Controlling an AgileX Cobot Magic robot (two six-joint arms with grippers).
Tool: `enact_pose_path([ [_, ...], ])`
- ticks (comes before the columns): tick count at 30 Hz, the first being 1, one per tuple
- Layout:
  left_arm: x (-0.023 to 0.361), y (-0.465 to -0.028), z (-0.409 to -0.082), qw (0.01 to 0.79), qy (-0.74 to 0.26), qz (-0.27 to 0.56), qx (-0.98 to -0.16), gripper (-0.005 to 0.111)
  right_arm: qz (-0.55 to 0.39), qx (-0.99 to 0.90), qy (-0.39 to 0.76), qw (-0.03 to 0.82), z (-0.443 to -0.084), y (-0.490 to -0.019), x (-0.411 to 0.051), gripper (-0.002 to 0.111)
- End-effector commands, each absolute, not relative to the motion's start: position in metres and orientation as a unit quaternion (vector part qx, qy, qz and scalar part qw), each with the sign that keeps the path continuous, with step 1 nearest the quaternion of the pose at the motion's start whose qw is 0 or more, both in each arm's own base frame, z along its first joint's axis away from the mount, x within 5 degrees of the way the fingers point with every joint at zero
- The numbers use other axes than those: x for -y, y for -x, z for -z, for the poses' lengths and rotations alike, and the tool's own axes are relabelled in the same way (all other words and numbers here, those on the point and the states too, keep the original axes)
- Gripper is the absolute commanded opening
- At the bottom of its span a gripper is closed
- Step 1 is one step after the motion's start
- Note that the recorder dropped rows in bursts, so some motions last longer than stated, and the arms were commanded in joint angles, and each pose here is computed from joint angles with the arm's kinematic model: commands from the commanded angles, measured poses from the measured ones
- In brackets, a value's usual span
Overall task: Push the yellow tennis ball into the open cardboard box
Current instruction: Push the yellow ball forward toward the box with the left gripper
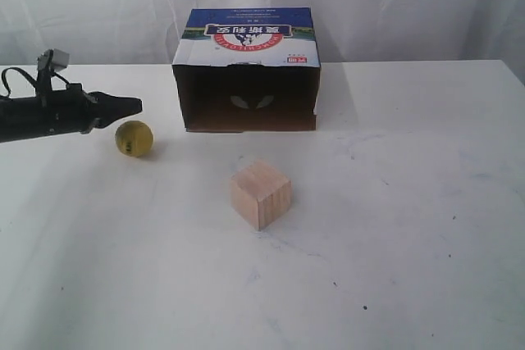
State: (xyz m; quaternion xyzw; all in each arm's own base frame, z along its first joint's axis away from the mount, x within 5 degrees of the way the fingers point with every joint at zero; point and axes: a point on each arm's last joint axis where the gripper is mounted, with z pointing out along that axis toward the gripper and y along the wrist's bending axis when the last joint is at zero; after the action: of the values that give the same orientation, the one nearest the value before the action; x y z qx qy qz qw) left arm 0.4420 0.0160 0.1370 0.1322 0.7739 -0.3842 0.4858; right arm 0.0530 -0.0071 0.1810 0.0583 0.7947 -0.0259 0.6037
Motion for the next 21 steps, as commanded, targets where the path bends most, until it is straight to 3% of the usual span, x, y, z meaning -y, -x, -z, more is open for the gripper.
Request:
enact_pose_path([
  [1, -0.029, -0.447, -0.166, 0.523, -0.137, 0.251, -0.803, 0.0, 0.028, -0.791, -0.061, 0.608, -0.182, -0.053, 0.007, 0.0],
  [21, 0.003, -0.423, -0.135, 0.448, -0.204, 0.308, -0.814, 0.0, 0.028, -0.791, -0.061, 0.608, -0.182, -0.053, 0.007, 0.0],
])
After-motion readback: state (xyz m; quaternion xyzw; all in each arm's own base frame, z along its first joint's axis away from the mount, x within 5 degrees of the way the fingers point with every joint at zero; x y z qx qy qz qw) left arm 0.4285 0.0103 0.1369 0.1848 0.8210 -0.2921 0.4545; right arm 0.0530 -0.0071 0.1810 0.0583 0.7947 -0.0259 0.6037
